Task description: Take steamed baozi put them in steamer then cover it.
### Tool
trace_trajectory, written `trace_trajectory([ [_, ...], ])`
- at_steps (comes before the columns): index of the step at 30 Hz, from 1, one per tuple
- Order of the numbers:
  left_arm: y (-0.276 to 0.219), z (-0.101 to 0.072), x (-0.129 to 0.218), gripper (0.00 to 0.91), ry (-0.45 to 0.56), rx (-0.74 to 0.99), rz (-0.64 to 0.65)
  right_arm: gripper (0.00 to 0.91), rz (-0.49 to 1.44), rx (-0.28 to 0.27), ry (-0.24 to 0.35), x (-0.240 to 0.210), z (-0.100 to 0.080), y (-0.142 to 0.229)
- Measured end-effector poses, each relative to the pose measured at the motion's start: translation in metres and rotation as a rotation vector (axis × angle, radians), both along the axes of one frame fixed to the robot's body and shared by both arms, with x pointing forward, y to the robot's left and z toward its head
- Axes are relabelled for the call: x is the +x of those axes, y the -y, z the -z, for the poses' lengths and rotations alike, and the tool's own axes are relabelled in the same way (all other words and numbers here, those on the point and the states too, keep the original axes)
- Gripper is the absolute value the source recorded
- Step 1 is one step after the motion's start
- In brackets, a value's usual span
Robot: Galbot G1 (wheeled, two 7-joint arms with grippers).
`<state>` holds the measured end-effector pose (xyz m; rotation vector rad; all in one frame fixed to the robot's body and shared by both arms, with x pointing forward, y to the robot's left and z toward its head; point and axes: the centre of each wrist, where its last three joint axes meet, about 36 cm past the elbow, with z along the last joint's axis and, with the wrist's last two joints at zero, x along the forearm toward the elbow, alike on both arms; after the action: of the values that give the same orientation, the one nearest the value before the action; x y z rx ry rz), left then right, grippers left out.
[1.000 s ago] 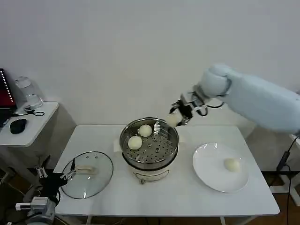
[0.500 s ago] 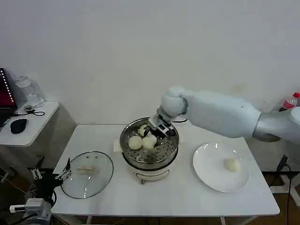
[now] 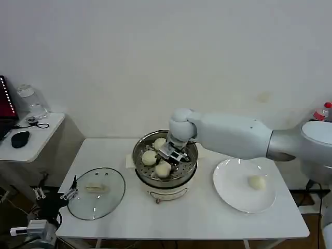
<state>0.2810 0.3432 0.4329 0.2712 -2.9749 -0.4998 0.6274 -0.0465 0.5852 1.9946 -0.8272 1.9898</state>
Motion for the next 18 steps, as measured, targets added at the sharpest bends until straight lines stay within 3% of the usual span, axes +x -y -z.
trace_trajectory([
  [2,0.001,0.000,0.001,0.907,0.002,-0.001,0.002,0.766,-0.009,-0.003,-0.001,-0.001,0.001,0.000],
  [3,0.001,0.000,0.001,0.907,0.002,-0.001,0.003,0.907,-0.014,-0.004,-0.001,-0.001,0.002,0.000],
  [10,0.001,-0.001,0.001,0.907,0.003,0.001,0.005,0.907,-0.013,0.007,0.024,0.004,-0.005,0.006],
  [18,0.001,0.000,0.003,0.907,0.001,0.004,0.014,0.907,0.052,0.061,0.067,0.019,-0.037,0.023],
])
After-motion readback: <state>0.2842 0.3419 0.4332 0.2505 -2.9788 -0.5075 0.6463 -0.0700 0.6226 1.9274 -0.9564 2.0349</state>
